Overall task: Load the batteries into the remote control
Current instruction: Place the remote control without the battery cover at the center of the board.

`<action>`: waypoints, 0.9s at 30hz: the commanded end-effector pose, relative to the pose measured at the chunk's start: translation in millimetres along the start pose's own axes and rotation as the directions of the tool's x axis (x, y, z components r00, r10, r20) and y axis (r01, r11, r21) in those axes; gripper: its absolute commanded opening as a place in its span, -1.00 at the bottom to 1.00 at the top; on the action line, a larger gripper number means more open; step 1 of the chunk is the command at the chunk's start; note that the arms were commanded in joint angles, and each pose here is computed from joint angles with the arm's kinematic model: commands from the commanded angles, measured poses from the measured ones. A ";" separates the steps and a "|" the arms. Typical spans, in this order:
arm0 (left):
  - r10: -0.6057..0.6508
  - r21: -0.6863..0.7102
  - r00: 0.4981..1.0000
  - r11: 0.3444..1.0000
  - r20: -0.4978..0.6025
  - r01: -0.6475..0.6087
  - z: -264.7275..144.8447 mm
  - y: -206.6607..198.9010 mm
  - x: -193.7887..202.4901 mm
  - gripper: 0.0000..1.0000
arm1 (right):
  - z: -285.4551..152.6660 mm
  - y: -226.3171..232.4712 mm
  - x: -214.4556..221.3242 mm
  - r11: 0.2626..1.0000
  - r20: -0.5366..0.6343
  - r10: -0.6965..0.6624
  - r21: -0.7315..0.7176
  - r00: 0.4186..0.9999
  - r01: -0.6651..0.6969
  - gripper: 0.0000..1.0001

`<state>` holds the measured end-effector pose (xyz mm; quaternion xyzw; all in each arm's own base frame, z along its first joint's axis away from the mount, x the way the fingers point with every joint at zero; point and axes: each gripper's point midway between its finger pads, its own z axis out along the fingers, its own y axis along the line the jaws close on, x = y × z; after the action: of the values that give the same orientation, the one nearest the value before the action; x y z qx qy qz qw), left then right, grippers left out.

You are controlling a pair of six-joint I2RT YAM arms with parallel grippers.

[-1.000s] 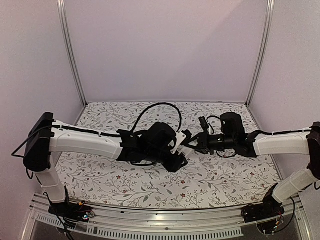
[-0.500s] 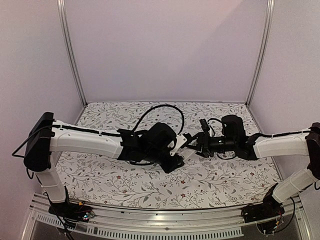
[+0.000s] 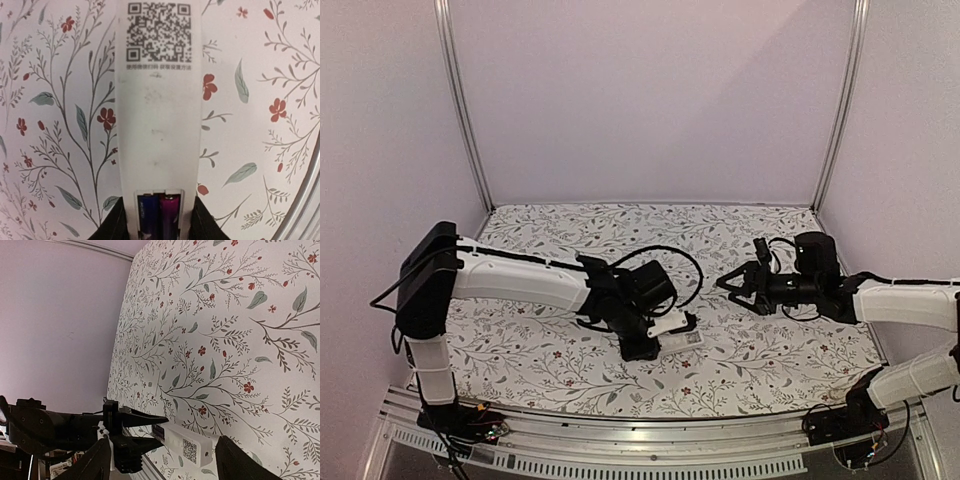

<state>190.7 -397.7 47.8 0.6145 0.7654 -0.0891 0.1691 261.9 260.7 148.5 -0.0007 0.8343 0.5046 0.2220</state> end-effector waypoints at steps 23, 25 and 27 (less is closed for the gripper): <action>0.144 -0.001 0.985 0.989 -0.093 -0.145 -46.3 31.3 47.3 0.38 | -27.1 22.1 -0.7 0.989 0.000 -0.146 -0.015 0.989 0.146 0.55; 0.159 -0.011 0.984 0.987 -0.081 -0.160 -52.0 33.8 64.6 0.31 | -27.3 23.6 -1.0 0.988 -0.001 -0.152 -0.020 0.988 0.152 0.55; 0.170 -0.029 0.983 0.985 -0.072 -0.172 -52.5 36.9 78.2 0.22 | -26.8 23.8 -0.7 0.988 -0.005 -0.155 -0.022 0.988 0.154 0.56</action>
<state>196.1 -322.2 73.9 0.6697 0.7294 -0.0458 0.1321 244.8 247.8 163.0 -0.0517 0.8368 0.4880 0.2427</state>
